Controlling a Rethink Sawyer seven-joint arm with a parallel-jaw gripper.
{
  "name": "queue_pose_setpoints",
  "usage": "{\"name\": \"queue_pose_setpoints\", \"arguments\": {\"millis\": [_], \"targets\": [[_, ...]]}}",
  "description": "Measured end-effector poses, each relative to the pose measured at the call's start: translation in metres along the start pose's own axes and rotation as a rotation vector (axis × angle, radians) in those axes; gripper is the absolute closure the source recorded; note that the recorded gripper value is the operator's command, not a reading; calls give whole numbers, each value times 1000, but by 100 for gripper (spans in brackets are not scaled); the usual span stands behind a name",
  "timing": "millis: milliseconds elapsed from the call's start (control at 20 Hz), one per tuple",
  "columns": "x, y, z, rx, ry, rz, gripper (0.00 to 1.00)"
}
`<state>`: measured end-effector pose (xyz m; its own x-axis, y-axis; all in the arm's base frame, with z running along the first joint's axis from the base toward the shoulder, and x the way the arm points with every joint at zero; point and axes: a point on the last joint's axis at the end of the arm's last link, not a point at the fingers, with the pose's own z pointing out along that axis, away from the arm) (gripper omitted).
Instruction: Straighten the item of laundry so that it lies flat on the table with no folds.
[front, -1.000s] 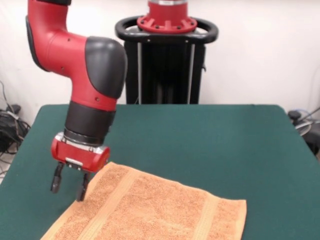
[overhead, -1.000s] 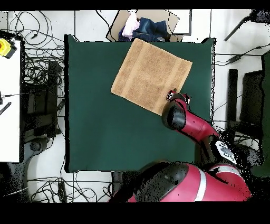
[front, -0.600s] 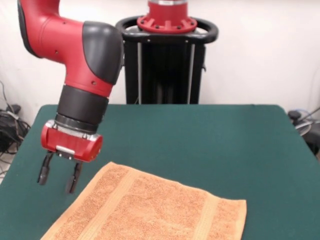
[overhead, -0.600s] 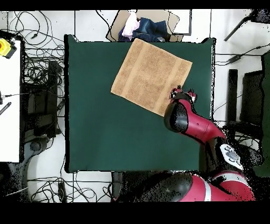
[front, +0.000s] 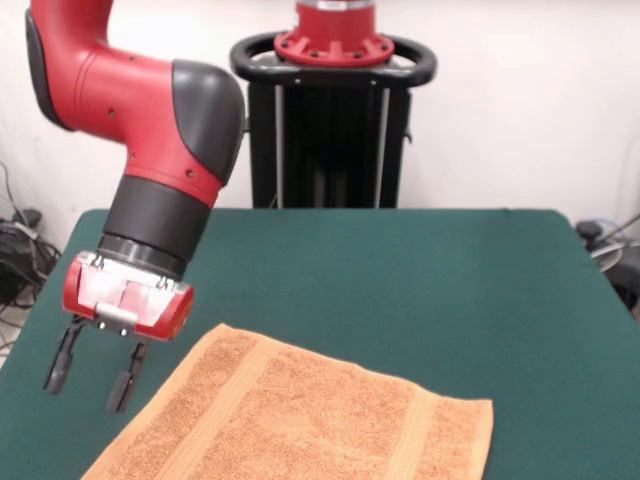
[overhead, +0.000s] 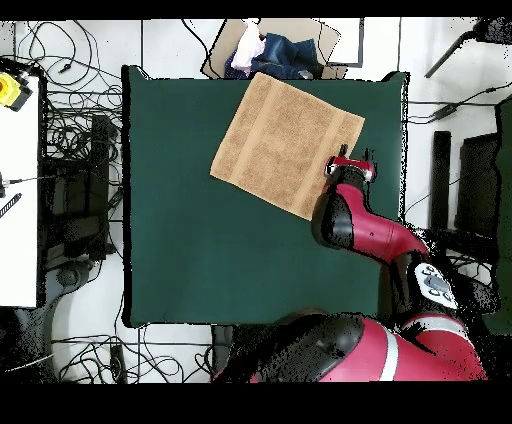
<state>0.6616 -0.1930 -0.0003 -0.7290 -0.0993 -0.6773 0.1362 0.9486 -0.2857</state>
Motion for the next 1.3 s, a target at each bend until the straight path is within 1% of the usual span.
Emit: {"name": "queue_pose_setpoints", "arguments": {"millis": [100, 150, 350, 550, 650, 900, 1000, 1100, 1150, 1300], "targets": [[0, 1, 4, -4, -24, -15, 0], [0, 4, 10, -16, -46, -34, 0], [-3, 8, 17, -38, -54, -43, 0], [-9, 12, 18, -59, -38, -36, 0], [-13, 14, 17, -71, -15, -32, 0], [-26, 11, 10, -72, 15, -24, 0], [-30, 10, 6, -71, 38, -8, 0], [-35, 8, 1, -72, 77, 15, 0], [-39, 8, -8, -78, 139, 44, 0], [-42, 11, -18, -92, 218, 71, 0]]}}
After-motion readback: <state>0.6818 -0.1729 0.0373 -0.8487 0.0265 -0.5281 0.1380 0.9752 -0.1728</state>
